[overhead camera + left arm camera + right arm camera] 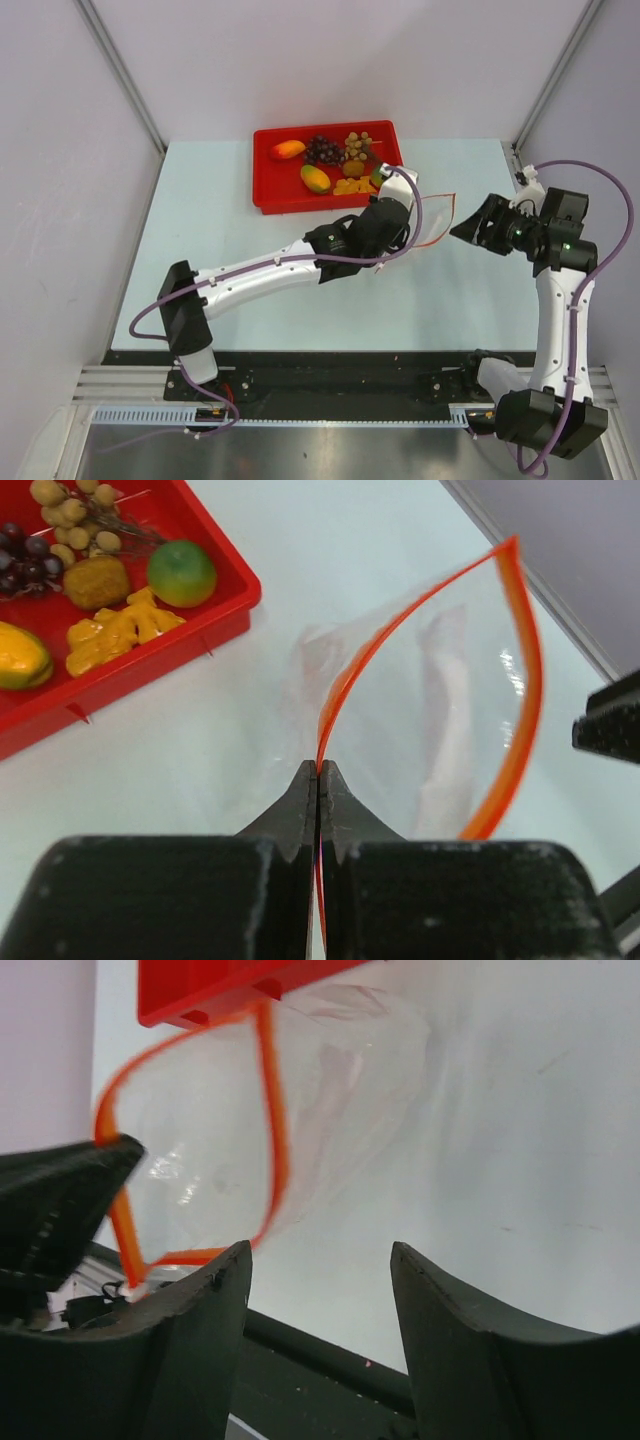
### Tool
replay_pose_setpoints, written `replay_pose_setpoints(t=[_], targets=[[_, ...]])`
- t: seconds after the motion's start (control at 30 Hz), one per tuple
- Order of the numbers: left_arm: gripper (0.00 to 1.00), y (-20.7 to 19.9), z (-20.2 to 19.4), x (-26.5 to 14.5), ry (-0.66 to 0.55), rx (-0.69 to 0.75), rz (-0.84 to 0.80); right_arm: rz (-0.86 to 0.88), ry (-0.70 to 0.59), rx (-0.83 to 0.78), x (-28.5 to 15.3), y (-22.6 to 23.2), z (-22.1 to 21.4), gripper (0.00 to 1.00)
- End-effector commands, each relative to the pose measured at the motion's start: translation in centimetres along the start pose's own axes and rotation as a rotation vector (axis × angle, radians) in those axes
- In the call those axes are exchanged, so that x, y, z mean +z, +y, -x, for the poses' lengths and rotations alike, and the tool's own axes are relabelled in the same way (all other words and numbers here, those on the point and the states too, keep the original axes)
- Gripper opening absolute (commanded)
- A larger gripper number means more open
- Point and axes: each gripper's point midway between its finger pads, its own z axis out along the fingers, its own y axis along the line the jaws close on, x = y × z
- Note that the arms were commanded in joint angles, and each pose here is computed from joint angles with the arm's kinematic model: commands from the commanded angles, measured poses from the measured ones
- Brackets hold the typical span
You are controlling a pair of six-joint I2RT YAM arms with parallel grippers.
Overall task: Place the food in the zip-top bag and seal the zipper
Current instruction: Open the zipper of the food storage bag at the center of the board.
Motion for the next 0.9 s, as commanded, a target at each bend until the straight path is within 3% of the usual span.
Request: replay_pose_setpoints(t=[0.0, 0.1, 0.23, 0.43, 0.87], targets=[[0.00, -1.2, 2.4, -1.2, -0.040, -0.060, -0.033, 0.101, -0.076, -0.064, -2.1, 3.8, 2.3, 0.60], [0.00, -1.4, 2.4, -0.9, -0.039, -0.061, -0.022, 0.121, -0.089, -0.050, -2.8, 5.0, 2.3, 0.52], [0.00, -1.6, 2.3, -0.8, -0.041, -0.064, -0.019, 0.137, -0.050, 0.018, -2.1, 5.5, 1.1, 0.48], [0.00, -1.9, 2.3, -0.6, -0.045, -0.069, -0.016, 0.067, 0.013, 0.147, 0.8, 3.8, -1.2, 0.57], [0.00, -2.7, 1.0, -0.5, -0.030, -0.051, -0.013, 0.121, 0.007, 0.308, 3.1, 4.5, -0.8, 0.62]])
